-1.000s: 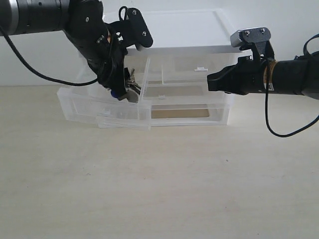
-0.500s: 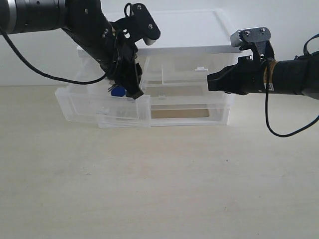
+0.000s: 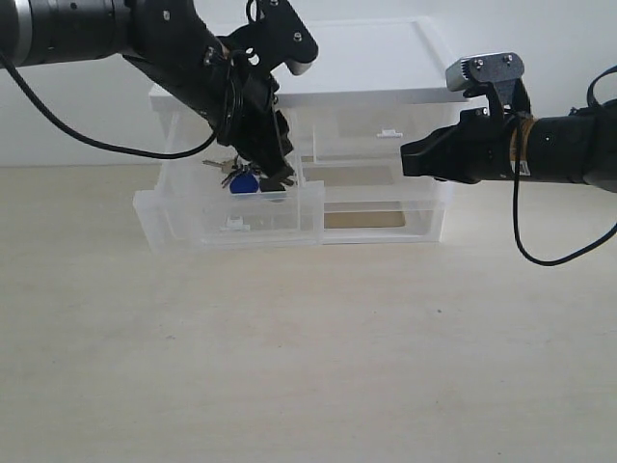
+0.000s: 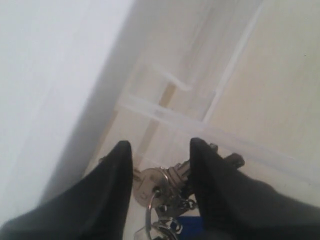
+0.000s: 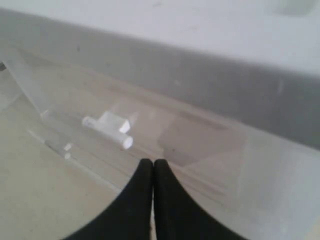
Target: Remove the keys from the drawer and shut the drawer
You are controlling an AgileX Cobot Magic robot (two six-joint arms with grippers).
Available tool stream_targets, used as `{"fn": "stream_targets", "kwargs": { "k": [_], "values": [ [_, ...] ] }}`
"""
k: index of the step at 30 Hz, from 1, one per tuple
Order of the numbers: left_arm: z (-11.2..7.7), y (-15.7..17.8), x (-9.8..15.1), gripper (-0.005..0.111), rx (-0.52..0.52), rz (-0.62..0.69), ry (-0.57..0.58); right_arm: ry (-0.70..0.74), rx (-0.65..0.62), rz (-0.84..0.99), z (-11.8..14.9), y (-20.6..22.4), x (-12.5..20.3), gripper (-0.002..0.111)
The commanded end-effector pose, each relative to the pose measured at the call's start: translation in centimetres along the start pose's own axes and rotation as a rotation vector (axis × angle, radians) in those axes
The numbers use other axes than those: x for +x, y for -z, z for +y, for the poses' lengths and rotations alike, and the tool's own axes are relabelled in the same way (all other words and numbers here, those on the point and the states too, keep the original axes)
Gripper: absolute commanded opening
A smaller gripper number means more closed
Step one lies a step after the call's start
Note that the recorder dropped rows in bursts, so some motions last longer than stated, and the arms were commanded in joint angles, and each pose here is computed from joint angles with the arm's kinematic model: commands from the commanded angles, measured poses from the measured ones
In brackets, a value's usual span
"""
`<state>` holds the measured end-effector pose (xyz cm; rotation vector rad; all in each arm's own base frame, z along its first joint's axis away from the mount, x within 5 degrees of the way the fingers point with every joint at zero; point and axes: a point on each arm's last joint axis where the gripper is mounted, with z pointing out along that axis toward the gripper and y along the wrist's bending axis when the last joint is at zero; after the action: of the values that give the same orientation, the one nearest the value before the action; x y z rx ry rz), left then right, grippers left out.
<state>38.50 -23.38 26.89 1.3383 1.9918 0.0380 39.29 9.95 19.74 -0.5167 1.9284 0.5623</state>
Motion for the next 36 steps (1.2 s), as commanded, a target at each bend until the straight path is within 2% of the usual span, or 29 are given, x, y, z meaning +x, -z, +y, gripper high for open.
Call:
{"fn": "stream_targets", "kwargs": {
  "k": [1,4,8,14,20,25,27,28,29,36],
  "values": [
    [0.4,1.5,0.0,0.038,-0.023,0.022,-0.041,-0.062,0.097,-0.019,-1.5,0.3,-0.6,0.000],
    [1.0,3.2,0.1,0.045,-0.026,0.035,-0.030,-0.062,0.097,-0.019,-1.5,0.3,-0.6,0.000],
    [2.2,3.9,1.4,0.053,-0.020,0.085,-0.033,-0.062,0.097,-0.019,-1.5,0.3,-0.6,0.000],
    [3.2,2.3,3.1,0.054,0.018,0.109,-0.106,-0.062,0.097,-0.019,-1.5,0.3,-0.6,0.000],
    [2.9,0.5,3.3,0.054,0.042,0.079,-0.196,-0.062,0.097,-0.019,-1.5,0.3,-0.6,0.000],
    [2.8,-0.7,3.3,0.053,0.036,0.058,-0.209,-0.062,0.097,-0.019,-1.5,0.3,-0.6,0.000],
    [2.8,-0.7,3.3,0.037,0.035,0.057,-0.221,-0.060,0.097,-0.019,-1.5,0.3,-0.6,0.000],
    [2.7,-0.7,3.5,0.015,0.049,0.070,-0.248,-0.058,0.097,-0.019,-1.5,0.3,-0.6,0.000],
    [2.6,-0.6,3.6,0.005,0.065,0.082,-0.266,-0.058,0.097,-0.019,-1.5,0.3,-0.6,0.000],
    [2.0,-0.2,3.9,0.004,0.138,0.117,-0.251,-0.059,0.097,-0.018,-1.5,0.2,-0.5,0.000]
  ]
}}
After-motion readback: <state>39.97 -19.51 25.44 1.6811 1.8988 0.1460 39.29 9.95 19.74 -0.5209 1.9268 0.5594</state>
